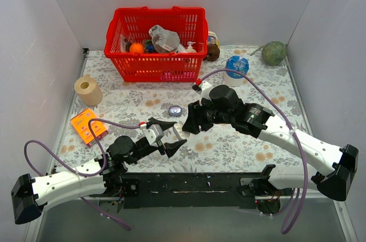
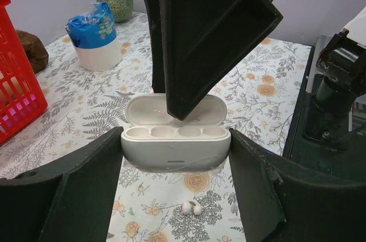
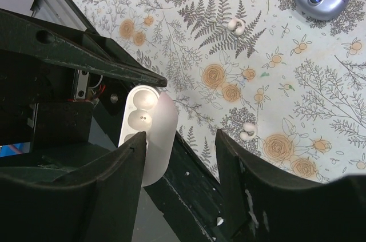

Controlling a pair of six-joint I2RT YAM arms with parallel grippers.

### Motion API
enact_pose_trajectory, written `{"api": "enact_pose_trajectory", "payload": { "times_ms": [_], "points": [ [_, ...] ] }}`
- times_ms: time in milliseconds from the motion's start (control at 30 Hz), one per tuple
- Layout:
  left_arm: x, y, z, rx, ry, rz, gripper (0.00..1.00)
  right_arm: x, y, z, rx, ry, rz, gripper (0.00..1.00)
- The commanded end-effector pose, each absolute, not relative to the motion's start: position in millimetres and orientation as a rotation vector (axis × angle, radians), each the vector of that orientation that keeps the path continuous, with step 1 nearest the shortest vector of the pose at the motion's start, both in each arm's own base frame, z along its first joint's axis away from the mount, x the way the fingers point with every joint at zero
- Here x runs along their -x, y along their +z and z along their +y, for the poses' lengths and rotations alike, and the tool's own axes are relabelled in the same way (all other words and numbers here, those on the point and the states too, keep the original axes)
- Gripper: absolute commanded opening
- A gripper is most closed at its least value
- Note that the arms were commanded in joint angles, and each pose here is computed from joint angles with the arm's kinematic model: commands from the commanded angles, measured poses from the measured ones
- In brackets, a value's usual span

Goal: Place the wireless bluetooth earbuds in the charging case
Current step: Open the charging case, then adjust the charging case.

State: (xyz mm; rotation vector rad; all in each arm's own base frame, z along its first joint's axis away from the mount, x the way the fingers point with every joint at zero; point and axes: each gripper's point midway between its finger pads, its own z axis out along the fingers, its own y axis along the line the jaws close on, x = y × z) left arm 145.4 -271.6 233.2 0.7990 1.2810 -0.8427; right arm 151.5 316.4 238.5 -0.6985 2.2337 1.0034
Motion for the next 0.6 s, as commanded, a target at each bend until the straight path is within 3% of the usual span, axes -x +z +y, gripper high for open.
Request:
{"api": "enact_pose_trajectory", "payload": {
  "times_ms": [0, 200, 367, 400, 567],
  "points": [
    [-146, 256, -271, -0.768, -0.849, 1.235, 0.0, -159, 258, 327, 0.696, 1.032, 2.155, 0.53],
    [-146, 255, -272, -0.767, -0.852, 1.238, 0.0, -157, 253, 332, 0.727, 1.042, 2.175, 0.27],
    [-147, 254, -271, -0.761, -0.848, 1.239, 0.0, -153, 250, 333, 0.745, 1.059, 2.189, 0.12],
    [-148, 254, -271, -0.755, -0.845, 1.242, 0.0, -153, 249, 332, 0.744, 1.054, 2.191, 0.02],
    [-151, 251, -271, -0.729, -0.848, 1.283, 0.04, -162, 263, 325, 0.728, 0.993, 2.142, 0.01]
  ]
}}
